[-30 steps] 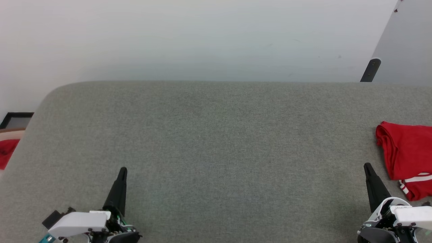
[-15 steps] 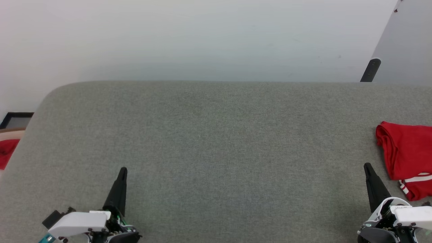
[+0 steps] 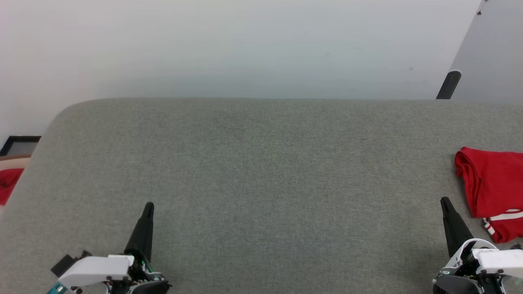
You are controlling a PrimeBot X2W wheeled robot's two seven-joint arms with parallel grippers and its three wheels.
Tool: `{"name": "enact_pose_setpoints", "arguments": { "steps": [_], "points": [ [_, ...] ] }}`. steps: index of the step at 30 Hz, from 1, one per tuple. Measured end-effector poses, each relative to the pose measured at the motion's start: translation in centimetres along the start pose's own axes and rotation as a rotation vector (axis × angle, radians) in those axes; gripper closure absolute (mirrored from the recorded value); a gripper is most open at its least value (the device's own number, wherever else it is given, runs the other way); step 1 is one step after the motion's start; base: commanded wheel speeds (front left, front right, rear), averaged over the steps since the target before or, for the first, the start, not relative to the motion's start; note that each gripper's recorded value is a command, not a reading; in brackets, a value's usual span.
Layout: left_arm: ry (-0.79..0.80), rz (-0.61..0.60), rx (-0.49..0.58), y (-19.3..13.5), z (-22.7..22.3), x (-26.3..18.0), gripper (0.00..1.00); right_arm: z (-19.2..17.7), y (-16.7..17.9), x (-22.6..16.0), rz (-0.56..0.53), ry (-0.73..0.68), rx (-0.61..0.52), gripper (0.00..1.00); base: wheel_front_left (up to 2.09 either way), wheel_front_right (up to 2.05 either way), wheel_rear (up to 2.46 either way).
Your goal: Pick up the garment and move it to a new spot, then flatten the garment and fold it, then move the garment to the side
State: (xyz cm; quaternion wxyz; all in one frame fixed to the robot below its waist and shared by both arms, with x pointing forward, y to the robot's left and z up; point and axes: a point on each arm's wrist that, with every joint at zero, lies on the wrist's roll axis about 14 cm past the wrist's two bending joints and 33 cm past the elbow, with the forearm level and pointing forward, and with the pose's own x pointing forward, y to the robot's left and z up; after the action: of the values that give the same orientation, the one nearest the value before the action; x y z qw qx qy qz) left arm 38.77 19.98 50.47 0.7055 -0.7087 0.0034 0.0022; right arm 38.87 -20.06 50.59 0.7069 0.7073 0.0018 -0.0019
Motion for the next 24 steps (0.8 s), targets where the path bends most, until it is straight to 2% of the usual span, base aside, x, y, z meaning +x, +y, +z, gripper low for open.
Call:
{"name": "enact_pose_setpoints", "arguments": {
  "steps": [24],
  "points": [
    [-0.001, 0.0, -0.001, 0.0, 0.0, 0.0, 1.0, 0.01, 0.0, 0.0, 0.0, 0.0, 0.0, 1.0, 0.0, 0.0, 0.0]
  ]
}}
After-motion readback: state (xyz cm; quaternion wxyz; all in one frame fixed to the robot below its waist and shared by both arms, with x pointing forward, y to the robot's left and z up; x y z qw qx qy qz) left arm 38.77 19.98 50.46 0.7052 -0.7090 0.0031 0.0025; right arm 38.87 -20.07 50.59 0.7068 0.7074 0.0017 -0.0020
